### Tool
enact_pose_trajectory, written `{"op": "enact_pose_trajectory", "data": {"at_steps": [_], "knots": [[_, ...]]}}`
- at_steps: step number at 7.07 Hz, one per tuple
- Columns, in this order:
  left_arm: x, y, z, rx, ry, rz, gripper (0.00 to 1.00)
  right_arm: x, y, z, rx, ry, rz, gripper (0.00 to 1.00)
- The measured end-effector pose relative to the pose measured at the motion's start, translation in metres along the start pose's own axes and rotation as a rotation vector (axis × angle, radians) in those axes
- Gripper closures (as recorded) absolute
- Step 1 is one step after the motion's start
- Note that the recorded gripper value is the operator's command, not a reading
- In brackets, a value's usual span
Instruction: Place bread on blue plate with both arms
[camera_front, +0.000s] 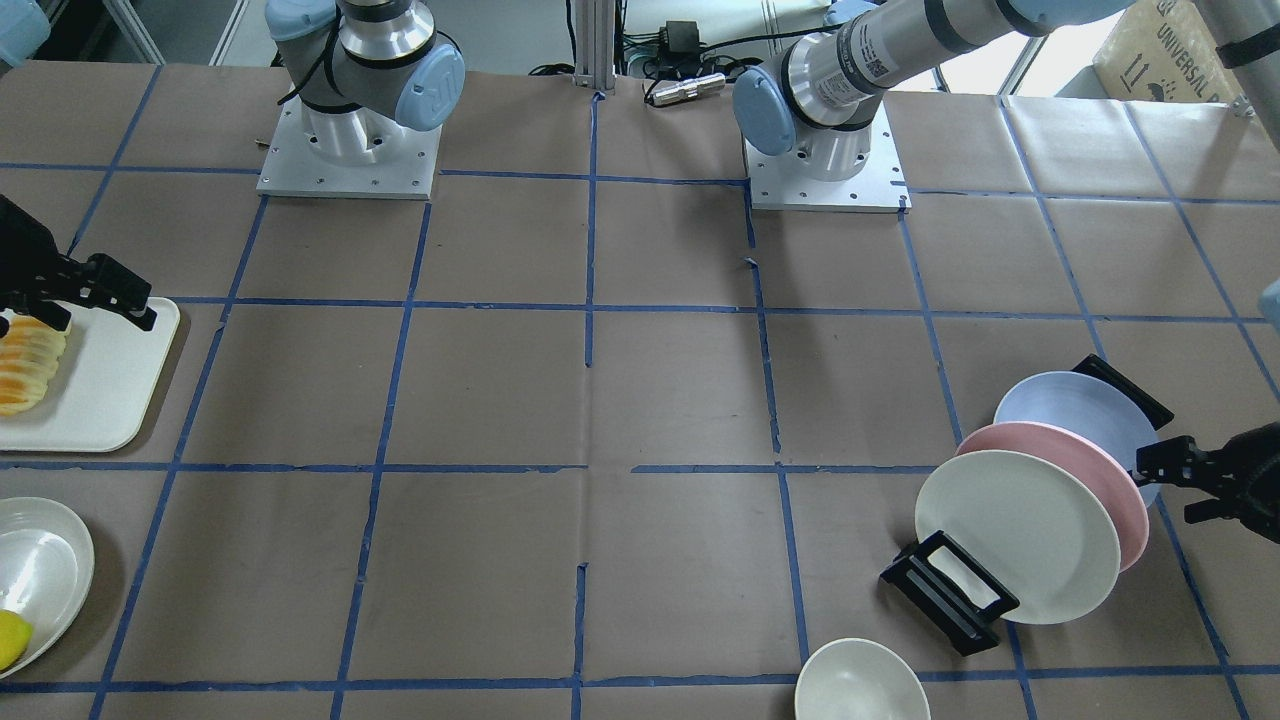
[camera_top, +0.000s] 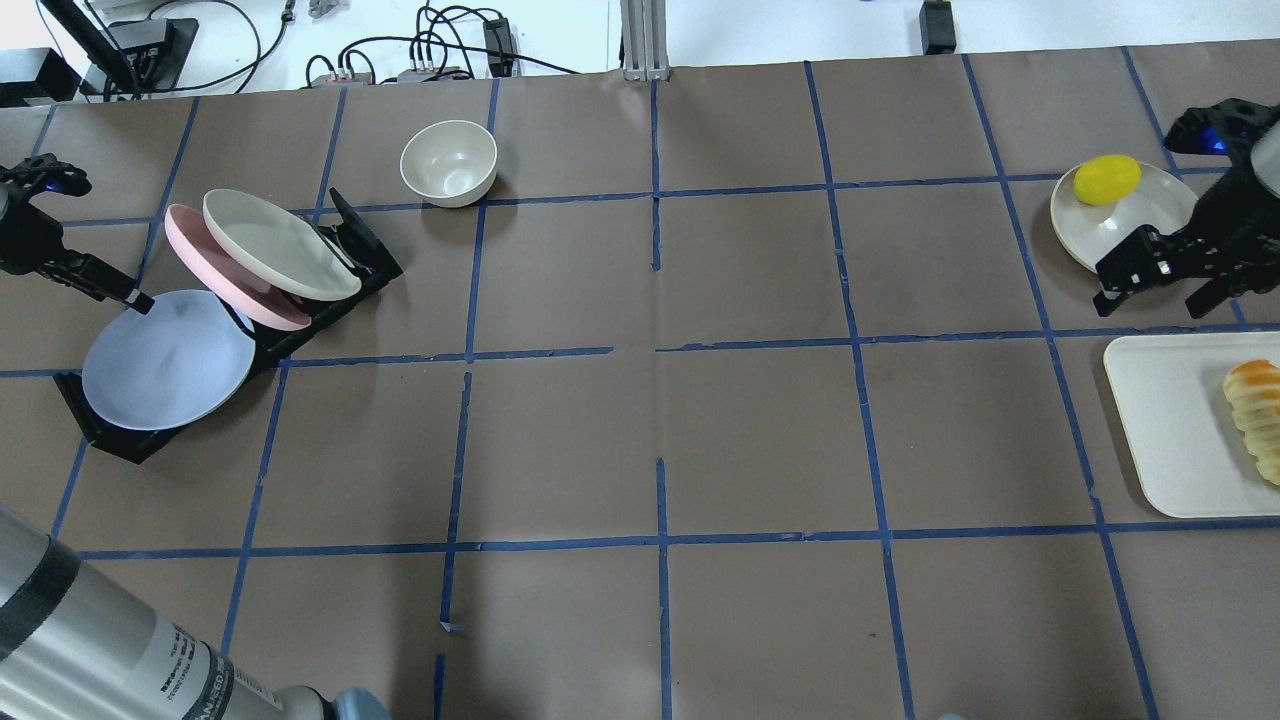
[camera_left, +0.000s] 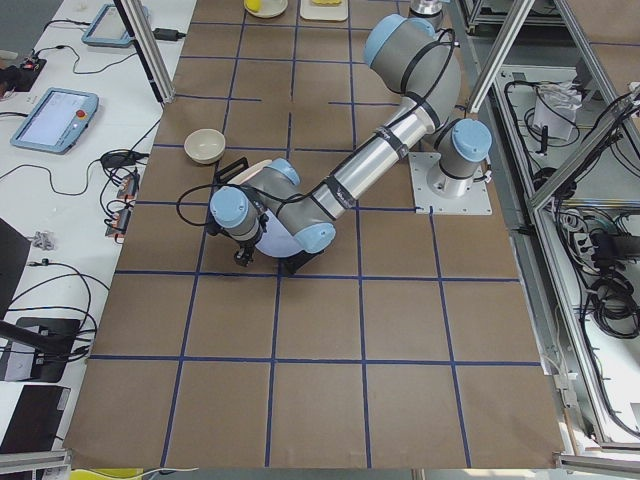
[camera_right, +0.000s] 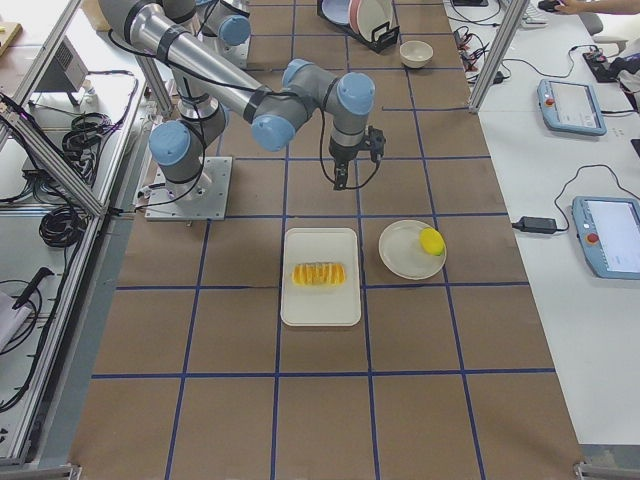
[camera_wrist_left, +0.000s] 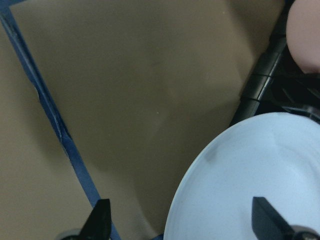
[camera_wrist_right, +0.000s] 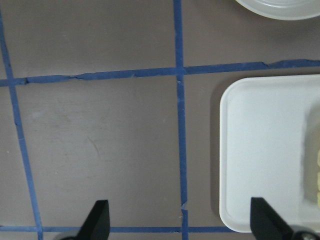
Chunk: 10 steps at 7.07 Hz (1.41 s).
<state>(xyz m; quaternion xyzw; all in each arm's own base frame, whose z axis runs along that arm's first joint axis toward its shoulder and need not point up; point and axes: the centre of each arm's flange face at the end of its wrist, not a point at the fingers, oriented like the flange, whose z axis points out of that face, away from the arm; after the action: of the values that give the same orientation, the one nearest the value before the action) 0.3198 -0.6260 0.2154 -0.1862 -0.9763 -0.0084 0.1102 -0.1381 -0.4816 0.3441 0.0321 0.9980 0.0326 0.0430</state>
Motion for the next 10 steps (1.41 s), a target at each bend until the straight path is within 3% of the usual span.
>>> {"op": "enact_pose_trajectory", "data": {"at_steps": [1, 2, 3, 4, 5, 6, 8, 9, 10], "knots": [[0.000, 0.000, 0.006, -0.006, 0.010, -0.001, 0.00, 0.032, 0.008, 0.002, 0.001, 0.024, 0.048, 0.00], [0.000, 0.001, 0.010, -0.009, 0.017, -0.001, 0.08, 0.061, 0.014, 0.003, 0.002, 0.060, 0.063, 0.00], [0.000, 0.002, 0.012, -0.010, 0.020, -0.002, 0.37, 0.087, 0.011, 0.016, 0.004, 0.088, 0.024, 0.01], [0.000, 0.003, 0.013, -0.009, 0.022, -0.001, 0.67, 0.116, 0.002, 0.041, -0.005, 0.086, -0.003, 0.01], [-0.001, 0.004, 0.014, -0.010, 0.023, -0.003, 0.91, 0.145, -0.003, 0.065, -0.009, 0.074, -0.005, 0.01], [-0.002, 0.005, 0.013, -0.011, 0.022, -0.008, 0.97, 0.168, -0.008, 0.081, -0.006, 0.069, -0.005, 0.01], [-0.004, 0.004, 0.004, -0.011, 0.003, -0.014, 0.98, 0.195, -0.013, 0.104, -0.015, 0.055, 0.007, 0.01], [-0.002, 0.004, -0.004, -0.010, -0.008, -0.014, 0.98, 0.203, -0.013, 0.115, -0.025, 0.044, 0.016, 0.08], [0.001, 0.004, -0.014, -0.008, -0.017, -0.013, 0.98, 0.208, -0.014, 0.126, -0.037, 0.032, 0.019, 0.33]]}}
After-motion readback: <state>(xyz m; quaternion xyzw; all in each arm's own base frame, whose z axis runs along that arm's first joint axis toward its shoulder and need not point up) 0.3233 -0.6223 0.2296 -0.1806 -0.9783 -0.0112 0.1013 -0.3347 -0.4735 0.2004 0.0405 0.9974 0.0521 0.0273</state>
